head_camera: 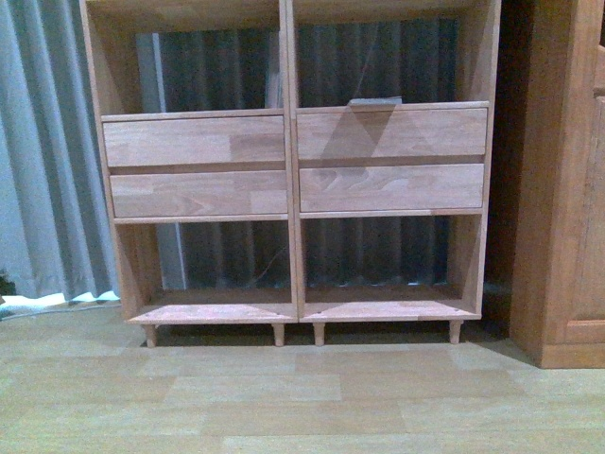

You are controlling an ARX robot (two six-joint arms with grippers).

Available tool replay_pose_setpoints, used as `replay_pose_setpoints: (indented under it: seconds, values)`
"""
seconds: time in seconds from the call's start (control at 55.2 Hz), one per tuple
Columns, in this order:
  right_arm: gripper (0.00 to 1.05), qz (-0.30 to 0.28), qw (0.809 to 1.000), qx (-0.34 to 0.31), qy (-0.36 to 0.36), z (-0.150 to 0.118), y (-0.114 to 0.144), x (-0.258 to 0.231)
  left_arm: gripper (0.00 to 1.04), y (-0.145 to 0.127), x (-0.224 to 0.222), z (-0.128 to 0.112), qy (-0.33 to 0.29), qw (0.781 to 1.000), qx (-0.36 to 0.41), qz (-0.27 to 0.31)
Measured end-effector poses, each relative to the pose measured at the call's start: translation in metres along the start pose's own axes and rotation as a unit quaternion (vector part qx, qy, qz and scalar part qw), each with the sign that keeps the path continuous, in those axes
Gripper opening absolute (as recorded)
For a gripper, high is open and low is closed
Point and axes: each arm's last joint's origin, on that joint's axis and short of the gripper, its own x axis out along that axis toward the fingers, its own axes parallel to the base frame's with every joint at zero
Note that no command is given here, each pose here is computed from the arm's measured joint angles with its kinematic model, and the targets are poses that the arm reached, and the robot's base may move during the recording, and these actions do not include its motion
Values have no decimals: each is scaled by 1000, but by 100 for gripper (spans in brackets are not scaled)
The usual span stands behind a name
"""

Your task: Organize books on shelf

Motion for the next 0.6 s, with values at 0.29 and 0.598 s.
replay_pose_setpoints:
  seconds: [0.29,0.598]
  values:
    - [98,0,1000,0,0,0,0,0,97,0,0,0,0,1000,0,0]
    - [98,0,1000,0,0,0,0,0,97,0,0,0,0,1000,0,0]
